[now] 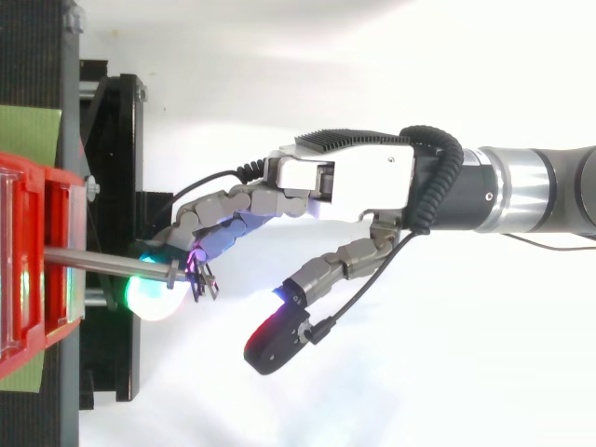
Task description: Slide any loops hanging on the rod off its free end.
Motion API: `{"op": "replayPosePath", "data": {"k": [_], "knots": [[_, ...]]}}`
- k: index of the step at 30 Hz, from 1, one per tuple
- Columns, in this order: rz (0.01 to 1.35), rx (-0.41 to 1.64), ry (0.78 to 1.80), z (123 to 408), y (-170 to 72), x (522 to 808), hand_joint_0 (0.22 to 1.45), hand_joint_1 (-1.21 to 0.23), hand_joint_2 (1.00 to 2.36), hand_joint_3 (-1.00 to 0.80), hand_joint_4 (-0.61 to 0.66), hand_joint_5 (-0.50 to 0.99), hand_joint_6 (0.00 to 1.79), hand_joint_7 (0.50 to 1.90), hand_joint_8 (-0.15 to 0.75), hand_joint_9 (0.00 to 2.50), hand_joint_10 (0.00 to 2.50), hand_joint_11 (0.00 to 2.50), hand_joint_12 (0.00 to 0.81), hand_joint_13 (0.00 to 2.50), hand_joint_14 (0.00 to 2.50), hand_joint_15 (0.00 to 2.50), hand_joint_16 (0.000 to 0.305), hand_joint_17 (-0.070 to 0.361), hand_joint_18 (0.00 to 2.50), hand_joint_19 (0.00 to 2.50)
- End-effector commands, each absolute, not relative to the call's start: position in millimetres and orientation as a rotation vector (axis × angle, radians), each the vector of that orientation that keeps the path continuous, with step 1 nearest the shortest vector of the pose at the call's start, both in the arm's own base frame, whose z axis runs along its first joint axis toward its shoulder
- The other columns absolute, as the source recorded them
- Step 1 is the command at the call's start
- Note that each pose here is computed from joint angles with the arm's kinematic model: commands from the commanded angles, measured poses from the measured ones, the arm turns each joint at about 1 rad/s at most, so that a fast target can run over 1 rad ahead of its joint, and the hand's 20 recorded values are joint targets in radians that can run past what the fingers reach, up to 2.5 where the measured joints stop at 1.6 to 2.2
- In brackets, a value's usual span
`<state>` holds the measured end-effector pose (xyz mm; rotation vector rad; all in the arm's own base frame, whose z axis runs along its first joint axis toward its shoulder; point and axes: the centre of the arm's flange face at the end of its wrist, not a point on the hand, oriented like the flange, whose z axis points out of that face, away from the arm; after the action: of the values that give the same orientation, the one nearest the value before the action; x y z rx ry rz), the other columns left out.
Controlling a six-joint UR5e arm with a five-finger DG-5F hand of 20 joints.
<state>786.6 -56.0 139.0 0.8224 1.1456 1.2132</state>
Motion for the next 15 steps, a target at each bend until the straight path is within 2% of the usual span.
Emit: {"op": "replayPosePath", "data": {"k": [1, 11, 15], "knots": [[1.211, 0.824, 1.145, 138.9, -58.0, 786.4, 0.63, -0.58, 1.01, -0.43, 0.28, -0.12, 0.5, 0.92, 0.281, 0.62, 0.0, 0.0, 0.253, 0.52, 0.0, 0.03, 0.033, 0.074, 0.49, 0.29], [1.207, 0.819, 1.16, 137.8, -75.2, 783.7, 0.61, -0.58, 1.0, -0.44, 0.28, -0.12, 0.5, 0.92, 0.283, 0.62, 0.0, 0.0, 0.251, 0.53, 0.0, 0.03, 0.033, 0.073, 0.49, 0.3], [1.204, 0.819, 1.16, 137.8, -79.5, 783.2, 0.62, -0.58, 1.01, -0.42, 0.29, -0.11, 0.5, 0.97, 0.283, 0.62, 0.0, 0.0, 0.249, 0.53, 0.0, 0.03, 0.032, 0.073, 0.49, 0.29]]}}
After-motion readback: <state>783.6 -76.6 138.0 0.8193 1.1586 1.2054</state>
